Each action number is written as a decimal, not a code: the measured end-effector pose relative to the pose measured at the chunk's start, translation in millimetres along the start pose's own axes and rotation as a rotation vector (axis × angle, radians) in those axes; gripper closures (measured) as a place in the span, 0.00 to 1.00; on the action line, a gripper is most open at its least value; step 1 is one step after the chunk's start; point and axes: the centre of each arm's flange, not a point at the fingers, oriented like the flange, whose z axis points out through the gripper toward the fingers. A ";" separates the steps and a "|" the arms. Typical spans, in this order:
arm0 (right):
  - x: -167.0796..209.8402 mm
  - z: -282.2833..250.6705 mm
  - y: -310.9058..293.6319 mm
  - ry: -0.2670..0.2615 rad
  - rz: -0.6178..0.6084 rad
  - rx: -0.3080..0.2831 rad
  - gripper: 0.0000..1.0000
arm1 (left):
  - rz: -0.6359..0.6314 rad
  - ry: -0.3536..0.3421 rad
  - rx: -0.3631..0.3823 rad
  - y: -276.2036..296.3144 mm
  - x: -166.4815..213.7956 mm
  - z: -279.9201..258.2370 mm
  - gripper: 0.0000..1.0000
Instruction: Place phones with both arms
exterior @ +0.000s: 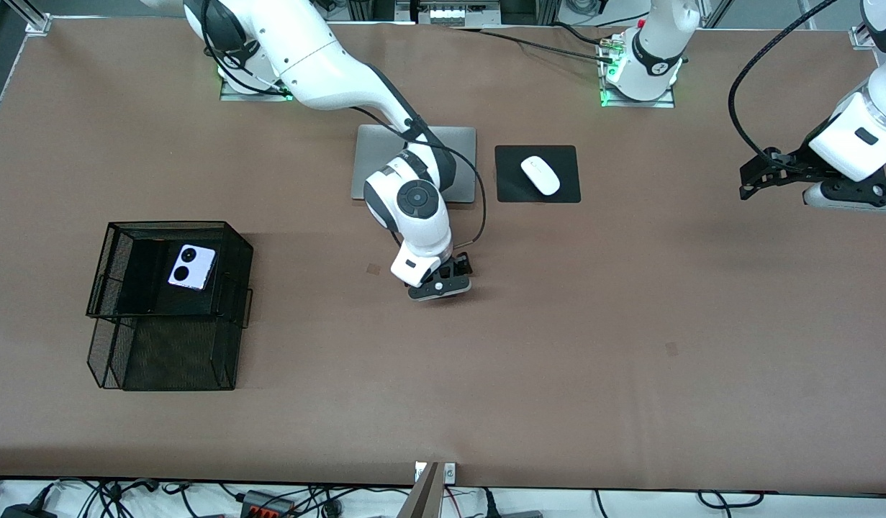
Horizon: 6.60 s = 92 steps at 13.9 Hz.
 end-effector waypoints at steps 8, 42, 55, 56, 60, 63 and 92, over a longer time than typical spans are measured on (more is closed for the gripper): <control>-0.6 3.1 1.1 0.000 -0.023 -0.039 0.19 | -0.007 -0.009 0.000 -4.1 -1.2 -0.9 0.00; 113.7 -113.3 539.9 -0.098 0.121 -0.208 0.19 | 0.000 -0.009 0.000 -0.6 -1.1 -1.8 0.00; 114.1 -138.6 551.8 -0.051 0.122 -0.151 0.00 | -0.011 0.006 0.001 -6.9 1.0 -8.7 0.00; 121.5 -168.7 547.7 -0.013 0.118 -0.151 0.00 | -0.011 0.006 0.001 -6.9 1.1 -8.6 0.00; 114.7 -273.3 502.7 -0.090 0.084 -0.096 0.00 | -0.007 0.009 0.001 -4.5 1.5 -9.8 0.00; 102.9 -315.8 472.2 -0.151 0.106 -0.075 0.00 | -0.007 0.009 0.001 -4.7 1.5 -10.2 0.00; -28.9 -406.1 493.9 -0.168 0.207 -0.085 0.00 | -0.029 0.009 0.002 -17.1 0.5 -13.9 0.00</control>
